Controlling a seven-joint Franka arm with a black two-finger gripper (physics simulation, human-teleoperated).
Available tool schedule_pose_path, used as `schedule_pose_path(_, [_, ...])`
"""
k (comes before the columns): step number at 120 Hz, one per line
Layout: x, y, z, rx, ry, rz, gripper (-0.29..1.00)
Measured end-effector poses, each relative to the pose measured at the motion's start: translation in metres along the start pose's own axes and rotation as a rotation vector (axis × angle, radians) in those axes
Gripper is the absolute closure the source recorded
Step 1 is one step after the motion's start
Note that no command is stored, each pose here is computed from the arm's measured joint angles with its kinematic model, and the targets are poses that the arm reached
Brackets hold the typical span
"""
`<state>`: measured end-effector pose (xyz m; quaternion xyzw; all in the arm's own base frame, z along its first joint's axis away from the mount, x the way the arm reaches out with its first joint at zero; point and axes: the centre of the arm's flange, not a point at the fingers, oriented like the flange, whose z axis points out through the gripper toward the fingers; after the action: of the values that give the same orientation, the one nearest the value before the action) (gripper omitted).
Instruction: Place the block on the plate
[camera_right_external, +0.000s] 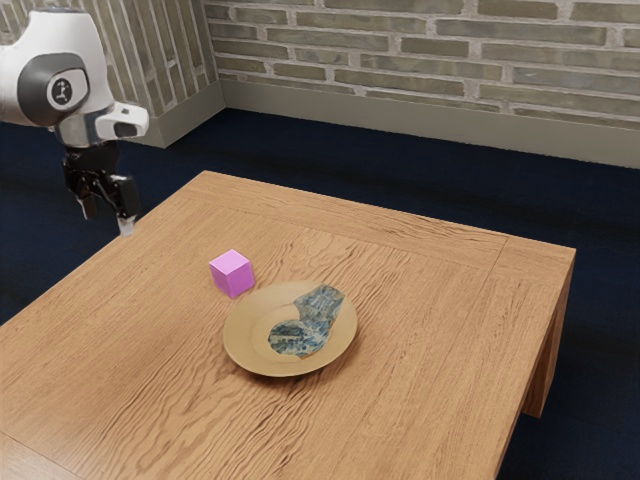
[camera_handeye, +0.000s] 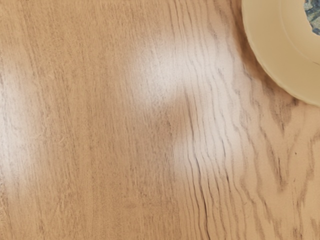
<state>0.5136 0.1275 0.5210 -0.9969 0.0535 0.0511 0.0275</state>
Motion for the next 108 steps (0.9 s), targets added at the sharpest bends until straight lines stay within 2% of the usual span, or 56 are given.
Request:
schedule_pose_path(19, [0.046,-0.019,0.007,0.024,0.009,0.012,0.0])
schedule_pose_path(39, [0.086,-0.006,0.033,0.037,-0.012,0.077,0.0])
schedule_pose_path(71, [0.102,-0.034,0.078,0.037,-0.037,0.083,0.0])
schedule_pose_path(108, [0.149,-0.024,0.062,0.031,0.054,0.127,0.0])
